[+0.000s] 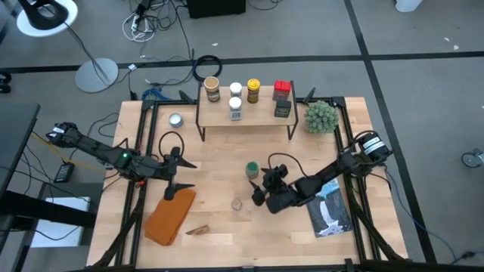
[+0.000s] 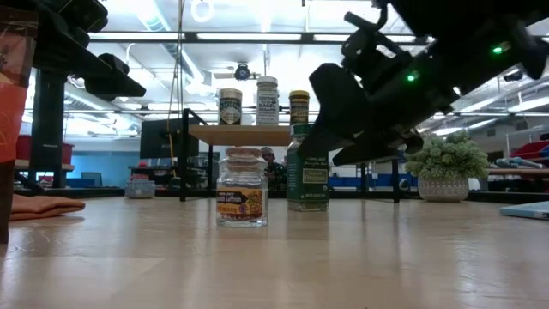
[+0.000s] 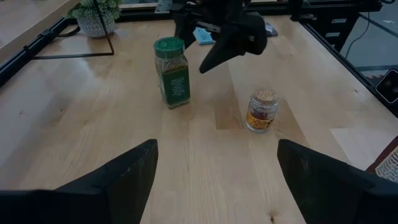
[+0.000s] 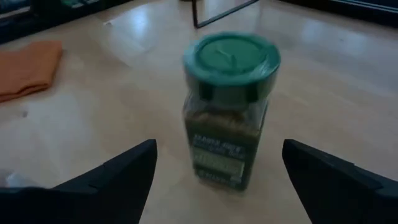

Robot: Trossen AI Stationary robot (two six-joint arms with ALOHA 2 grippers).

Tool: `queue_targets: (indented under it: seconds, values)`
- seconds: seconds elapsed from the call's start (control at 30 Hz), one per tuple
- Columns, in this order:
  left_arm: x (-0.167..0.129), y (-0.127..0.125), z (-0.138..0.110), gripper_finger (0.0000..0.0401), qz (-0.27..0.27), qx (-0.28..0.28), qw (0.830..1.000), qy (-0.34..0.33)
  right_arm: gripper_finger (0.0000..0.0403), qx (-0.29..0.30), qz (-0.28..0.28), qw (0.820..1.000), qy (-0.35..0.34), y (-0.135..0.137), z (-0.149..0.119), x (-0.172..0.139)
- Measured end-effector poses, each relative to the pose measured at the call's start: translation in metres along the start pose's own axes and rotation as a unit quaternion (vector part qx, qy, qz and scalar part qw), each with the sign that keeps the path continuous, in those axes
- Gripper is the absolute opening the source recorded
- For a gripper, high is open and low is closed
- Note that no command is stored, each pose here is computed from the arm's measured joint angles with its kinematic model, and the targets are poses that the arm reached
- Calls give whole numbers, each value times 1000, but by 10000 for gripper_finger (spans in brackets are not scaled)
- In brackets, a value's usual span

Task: Shelf spices
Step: Put the green seasoning bottle on the shelf

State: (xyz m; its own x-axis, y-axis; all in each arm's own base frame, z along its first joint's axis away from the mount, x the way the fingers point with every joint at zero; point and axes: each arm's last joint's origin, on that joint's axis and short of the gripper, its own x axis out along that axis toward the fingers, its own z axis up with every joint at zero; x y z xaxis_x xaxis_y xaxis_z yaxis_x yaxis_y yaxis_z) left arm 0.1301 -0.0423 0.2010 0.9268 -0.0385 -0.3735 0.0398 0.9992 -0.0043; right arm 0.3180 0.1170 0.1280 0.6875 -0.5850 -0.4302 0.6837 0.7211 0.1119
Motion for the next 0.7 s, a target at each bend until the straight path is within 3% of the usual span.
queue_targets:
  seconds: [0.43, 0.7]
  values:
    - [0, 0, 0, 335, 0, 0, 1000, 0, 341, 27, -4, 999, 18, -10, 13, 22]
    - [0, 0, 0, 335, 0, 0, 1000, 0, 276, 22, -14, 999, 18, -15, 17, 29]
